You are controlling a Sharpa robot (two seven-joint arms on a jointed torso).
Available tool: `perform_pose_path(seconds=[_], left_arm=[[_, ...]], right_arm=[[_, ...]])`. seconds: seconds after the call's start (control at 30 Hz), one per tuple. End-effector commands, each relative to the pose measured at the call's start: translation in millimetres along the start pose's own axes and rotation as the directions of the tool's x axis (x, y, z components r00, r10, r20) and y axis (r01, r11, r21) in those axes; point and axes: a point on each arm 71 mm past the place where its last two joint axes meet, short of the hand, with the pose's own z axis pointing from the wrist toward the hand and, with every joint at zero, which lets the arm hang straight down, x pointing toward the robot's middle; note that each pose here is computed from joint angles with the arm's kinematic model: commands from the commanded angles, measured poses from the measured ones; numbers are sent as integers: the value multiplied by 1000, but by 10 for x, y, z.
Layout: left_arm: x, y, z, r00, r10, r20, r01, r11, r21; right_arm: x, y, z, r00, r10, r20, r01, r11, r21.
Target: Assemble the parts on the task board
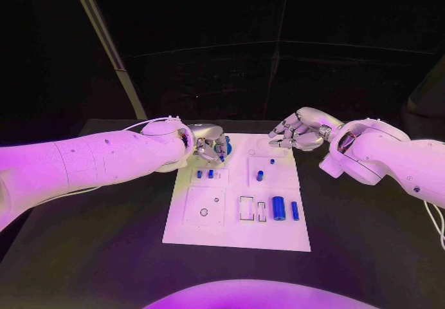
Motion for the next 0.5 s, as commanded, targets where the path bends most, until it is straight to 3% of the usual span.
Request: perform_pose_path(seconds=[0.03,0.2,0.5], left_arm=[[-51,-8,-28,999,-29,42,28,1000,11],[-78,58,-96,998,-40,42,40,999,-7],[-44,201,-190,998,-47,-34,45,997,-58]], right_arm=[[-12,15,2,1000,2,8,-2,1000,-12],[-13,12,3,1000,2,8,-2,1000,-11],[-16,6,3,1000,2,8,-2,1000,-9]])
